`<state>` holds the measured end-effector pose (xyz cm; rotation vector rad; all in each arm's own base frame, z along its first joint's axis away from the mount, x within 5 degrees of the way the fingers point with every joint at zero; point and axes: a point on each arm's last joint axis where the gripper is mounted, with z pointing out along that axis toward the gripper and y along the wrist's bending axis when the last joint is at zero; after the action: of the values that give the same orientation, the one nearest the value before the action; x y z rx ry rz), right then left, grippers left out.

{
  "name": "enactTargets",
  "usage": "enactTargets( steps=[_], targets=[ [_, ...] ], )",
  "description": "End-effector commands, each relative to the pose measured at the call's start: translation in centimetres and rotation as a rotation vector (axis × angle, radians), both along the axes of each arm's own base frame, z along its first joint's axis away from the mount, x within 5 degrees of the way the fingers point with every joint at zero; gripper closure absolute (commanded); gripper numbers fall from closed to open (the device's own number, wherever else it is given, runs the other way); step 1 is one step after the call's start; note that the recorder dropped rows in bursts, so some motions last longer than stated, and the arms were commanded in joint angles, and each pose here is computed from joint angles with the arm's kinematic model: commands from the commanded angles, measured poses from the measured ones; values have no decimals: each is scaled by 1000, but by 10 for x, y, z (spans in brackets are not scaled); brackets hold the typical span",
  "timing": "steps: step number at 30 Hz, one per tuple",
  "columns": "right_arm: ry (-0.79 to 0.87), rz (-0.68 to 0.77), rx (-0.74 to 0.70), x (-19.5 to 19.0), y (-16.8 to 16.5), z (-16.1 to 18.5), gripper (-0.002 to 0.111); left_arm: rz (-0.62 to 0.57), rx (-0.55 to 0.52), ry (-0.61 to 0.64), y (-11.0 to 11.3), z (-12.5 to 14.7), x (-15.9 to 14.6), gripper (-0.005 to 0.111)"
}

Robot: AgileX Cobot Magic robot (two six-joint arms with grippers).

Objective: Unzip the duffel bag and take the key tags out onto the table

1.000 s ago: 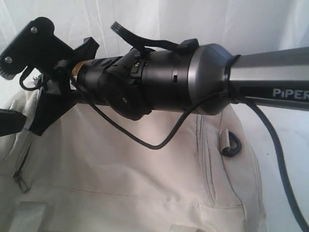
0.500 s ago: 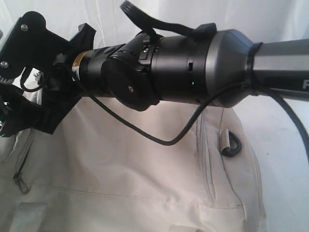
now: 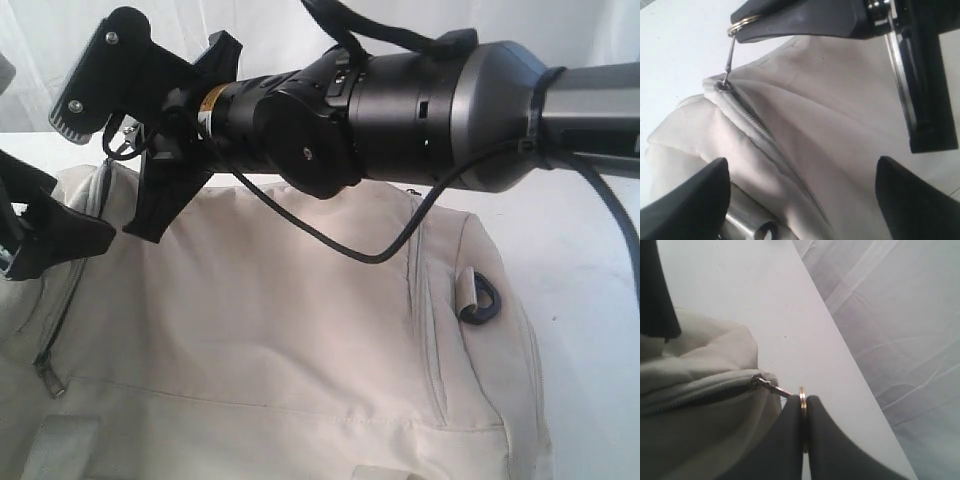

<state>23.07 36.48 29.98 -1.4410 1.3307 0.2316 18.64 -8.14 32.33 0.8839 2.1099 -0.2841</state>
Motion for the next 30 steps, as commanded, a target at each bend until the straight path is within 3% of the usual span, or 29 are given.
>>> enactTargets(
  steps=[1, 7, 9, 16, 19, 30],
  targets=[
    [-22, -6, 28, 3, -3, 9, 108, 1, -38, 6, -6, -4, 9, 26],
    [-22, -5, 30, 3, -2, 9, 108, 28, -40, 58, -10, -21, 28, 27],
    [-23, -5, 30, 3, -2, 9, 108, 37, -42, 95, -13, -30, 36, 34],
    [-36, -5, 52, 4, -2, 11, 108, 31, -36, 121, -14, -34, 38, 90],
    [-48, -16, 71, 8, -5, 13, 108, 8, -7, 143, -13, -36, 35, 107],
    [-91, -45, 138, 27, -5, 6, 108, -67, 71, 171, -7, -29, 14, 107]
  ],
)
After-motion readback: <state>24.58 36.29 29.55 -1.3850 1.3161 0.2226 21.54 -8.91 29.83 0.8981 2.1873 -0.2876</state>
